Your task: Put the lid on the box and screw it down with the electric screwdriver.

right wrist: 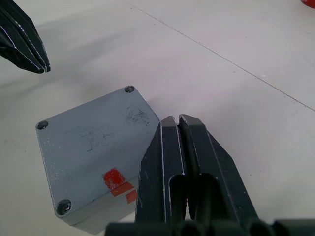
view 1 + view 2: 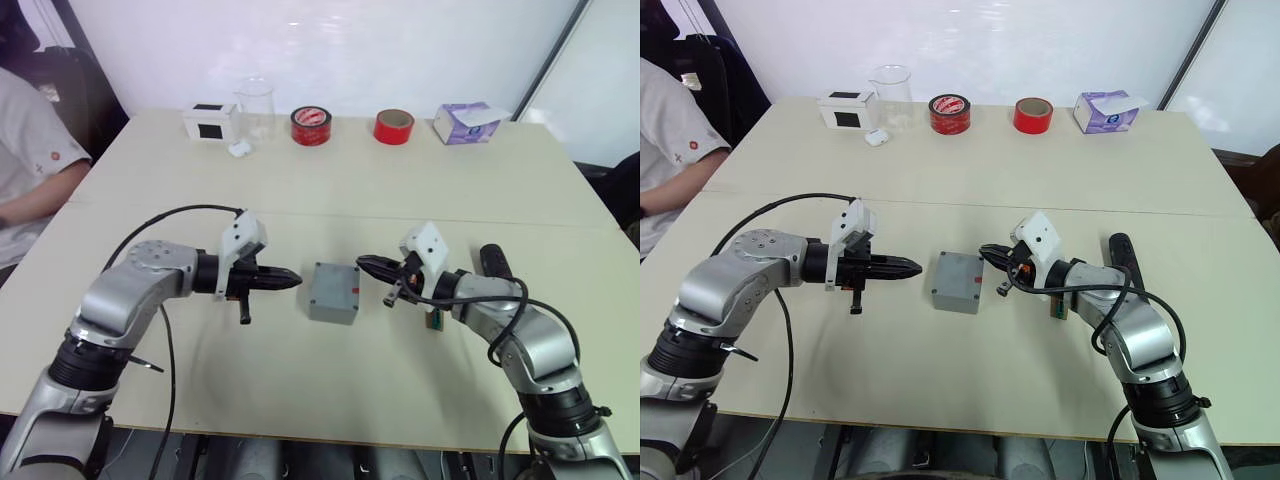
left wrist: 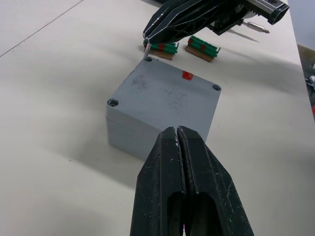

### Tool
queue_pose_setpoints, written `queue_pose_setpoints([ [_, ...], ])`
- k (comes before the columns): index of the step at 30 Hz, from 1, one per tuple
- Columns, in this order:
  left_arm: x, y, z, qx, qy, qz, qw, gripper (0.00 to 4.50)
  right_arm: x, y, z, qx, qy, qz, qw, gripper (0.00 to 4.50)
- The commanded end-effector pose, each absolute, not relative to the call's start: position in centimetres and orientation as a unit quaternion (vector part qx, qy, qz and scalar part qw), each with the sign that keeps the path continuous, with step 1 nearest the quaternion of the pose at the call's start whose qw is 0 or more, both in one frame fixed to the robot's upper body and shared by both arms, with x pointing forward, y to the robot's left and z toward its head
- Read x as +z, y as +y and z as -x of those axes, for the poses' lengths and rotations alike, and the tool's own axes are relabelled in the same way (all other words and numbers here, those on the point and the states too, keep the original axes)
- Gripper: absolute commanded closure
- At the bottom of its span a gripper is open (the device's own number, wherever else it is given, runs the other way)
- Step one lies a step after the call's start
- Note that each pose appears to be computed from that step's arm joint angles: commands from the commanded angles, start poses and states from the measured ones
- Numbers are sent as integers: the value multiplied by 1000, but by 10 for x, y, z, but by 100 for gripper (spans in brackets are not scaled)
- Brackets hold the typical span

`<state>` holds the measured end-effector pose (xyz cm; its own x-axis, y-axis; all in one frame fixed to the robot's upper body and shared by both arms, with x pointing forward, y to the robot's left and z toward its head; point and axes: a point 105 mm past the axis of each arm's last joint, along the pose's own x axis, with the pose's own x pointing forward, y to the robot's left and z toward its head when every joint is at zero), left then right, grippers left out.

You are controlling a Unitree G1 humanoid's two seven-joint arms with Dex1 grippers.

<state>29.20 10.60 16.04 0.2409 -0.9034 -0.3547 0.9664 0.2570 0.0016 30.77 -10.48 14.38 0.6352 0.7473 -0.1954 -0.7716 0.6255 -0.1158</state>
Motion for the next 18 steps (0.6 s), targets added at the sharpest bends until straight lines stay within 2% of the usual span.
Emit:
queue_pose_setpoints([
  [1, 167, 105, -292, -603, 126, -119, 778, 450, 150, -104, -305, 426, 51, 94, 898, 448],
  [18, 166, 103, -292, -604, 124, -123, 778, 450, 152, -101, -302, 438, 53, 91, 893, 448],
])
